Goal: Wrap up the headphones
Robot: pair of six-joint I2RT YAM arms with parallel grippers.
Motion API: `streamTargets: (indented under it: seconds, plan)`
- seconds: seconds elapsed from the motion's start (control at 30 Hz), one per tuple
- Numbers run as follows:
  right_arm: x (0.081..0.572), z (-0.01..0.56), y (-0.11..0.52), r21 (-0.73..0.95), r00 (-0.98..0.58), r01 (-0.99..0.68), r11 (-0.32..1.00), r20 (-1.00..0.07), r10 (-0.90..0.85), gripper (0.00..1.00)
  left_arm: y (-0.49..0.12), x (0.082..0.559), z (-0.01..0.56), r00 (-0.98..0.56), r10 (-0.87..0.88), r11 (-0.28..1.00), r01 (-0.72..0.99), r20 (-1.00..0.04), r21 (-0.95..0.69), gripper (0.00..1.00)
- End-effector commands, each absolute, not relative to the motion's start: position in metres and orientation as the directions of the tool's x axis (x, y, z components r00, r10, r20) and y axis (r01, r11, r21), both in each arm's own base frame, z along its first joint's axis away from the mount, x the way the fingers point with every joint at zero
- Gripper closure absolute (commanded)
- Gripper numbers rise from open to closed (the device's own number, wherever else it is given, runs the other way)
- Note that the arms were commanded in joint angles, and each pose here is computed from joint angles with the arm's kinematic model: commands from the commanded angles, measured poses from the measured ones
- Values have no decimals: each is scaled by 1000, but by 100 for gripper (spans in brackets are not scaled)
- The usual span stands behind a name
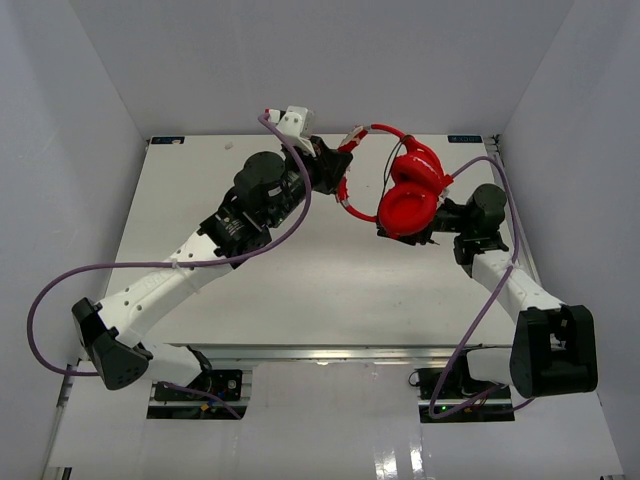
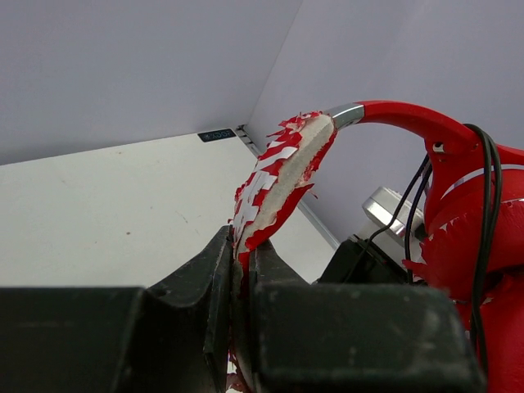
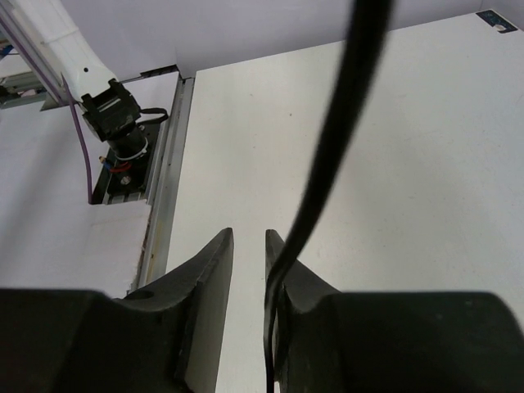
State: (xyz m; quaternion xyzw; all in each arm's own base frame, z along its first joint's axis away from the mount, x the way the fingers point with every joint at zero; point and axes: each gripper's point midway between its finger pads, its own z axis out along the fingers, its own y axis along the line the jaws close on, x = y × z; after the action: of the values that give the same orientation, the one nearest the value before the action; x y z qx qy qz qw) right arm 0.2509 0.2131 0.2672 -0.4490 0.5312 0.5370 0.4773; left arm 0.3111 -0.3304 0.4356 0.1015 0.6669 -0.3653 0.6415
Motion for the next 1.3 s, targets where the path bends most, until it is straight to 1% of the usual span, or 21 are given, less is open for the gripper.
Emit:
streamTargets:
  seconds: [0.0,0.2,0.4,0.47,0.53,0.6,0.73,0.83,0.9,1.0,1.07,1.1,1.2,1.27]
  plan:
    - [247,266,214,103,-102,-994,38,-995,24,73,-298,303,503,-56,-513,689,568,-857,-450,100]
    - [248,260,212,86,-88,-991,98,-996,-13,73,-279,309,514,-3,-537,729,501,-844,-466,100]
    - [251,257,210,21,-32,-986,164,-997,-66,73,-265,316,507,21,-551,759,429,-834,-490,100]
    - [250,257,210,-13,-2,-985,172,-996,-86,78,-266,319,500,18,-548,766,413,-836,-493,100]
    - [249,258,211,-31,12,-983,179,-994,-107,86,-266,323,495,17,-544,775,394,-839,-494,100]
    - [249,254,211,-42,13,-981,191,-989,-148,92,-265,328,488,18,-536,788,371,-844,-492,100]
    - [245,259,216,-101,61,-977,190,-977,-206,92,-271,337,470,4,-507,810,342,-862,-476,100]
    - [241,253,222,-174,108,-965,195,-944,-311,92,-278,347,448,-24,-458,842,307,-889,-443,100]
    - [241,257,226,-231,145,-952,201,-918,-370,92,-285,359,423,-53,-414,871,267,-909,-413,100]
    - [237,247,222,-268,155,-946,182,-868,-473,92,-291,371,390,-96,-358,901,226,-929,-371,100]
    - [242,244,215,-319,166,-927,198,-821,-547,92,-298,382,362,-131,-308,924,195,-942,-330,100]
    - [241,243,214,-329,173,-925,190,-809,-562,92,-299,384,356,-139,-296,929,189,-945,-319,100]
    - [245,238,201,-383,174,-898,218,-763,-623,92,-303,394,312,-205,-227,954,149,-952,-259,100]
    - [247,234,198,-392,167,-888,238,-759,-629,92,-301,396,297,-234,-246,949,139,-941,-283,100]
